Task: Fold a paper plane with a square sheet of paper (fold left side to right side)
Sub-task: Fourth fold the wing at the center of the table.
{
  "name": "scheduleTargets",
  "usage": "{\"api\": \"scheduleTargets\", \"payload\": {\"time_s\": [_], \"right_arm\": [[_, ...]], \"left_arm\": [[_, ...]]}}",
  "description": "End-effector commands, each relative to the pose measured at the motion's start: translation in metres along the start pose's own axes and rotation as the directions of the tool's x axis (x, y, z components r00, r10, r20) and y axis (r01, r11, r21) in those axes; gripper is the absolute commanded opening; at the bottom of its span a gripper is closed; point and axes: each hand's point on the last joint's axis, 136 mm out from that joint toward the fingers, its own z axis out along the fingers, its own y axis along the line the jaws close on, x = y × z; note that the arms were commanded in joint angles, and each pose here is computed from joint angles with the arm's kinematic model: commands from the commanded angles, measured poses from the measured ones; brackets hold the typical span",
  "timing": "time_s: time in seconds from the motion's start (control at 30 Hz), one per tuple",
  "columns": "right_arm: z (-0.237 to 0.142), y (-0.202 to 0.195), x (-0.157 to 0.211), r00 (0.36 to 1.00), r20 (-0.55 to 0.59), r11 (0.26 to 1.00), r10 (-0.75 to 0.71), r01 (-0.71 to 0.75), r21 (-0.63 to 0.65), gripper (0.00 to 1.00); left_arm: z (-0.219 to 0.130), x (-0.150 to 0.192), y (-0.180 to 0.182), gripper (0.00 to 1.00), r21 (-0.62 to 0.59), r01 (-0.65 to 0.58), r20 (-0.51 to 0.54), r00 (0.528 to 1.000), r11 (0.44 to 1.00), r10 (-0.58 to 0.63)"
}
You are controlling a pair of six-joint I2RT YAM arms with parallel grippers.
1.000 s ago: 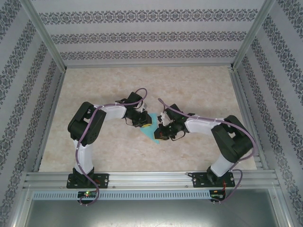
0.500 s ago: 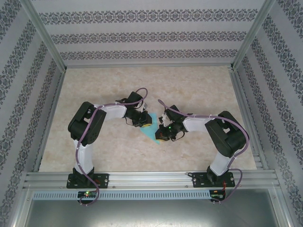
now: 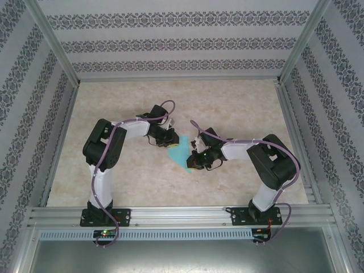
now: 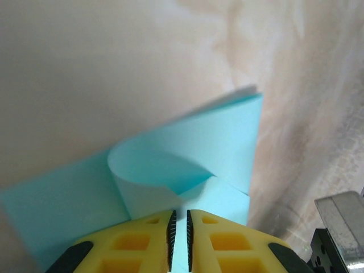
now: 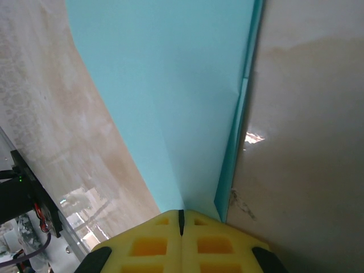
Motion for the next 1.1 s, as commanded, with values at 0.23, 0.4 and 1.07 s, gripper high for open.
{"api": "scheduleTargets", "payload": {"time_s": [0.23, 0.4, 1.07], "right_arm": [[0.006, -0.052, 0.042, 0.986, -0.099, 0.978, 0.134, -0.116, 0.174, 0.0], [0.006, -0.05, 0.039, 0.987, -0.092, 0.979, 0.128, -0.111, 0.172, 0.0], [0.004, -0.053, 0.037, 0.987, -0.095, 0.973, 0.128, -0.106, 0.205, 0.0]], "left_arm": [[-0.023, -0.074, 0.048, 0.19, -0.083, -0.005, 0.169, 0.985, 0.997, 0.019], [-0.06, -0.083, 0.02, 0.19, -0.045, -0.045, 0.254, 0.966, 0.998, 0.055], [-0.02, 0.07, -0.065, 0.13, 0.166, -0.131, 0.024, 0.991, 0.977, 0.129]]}}
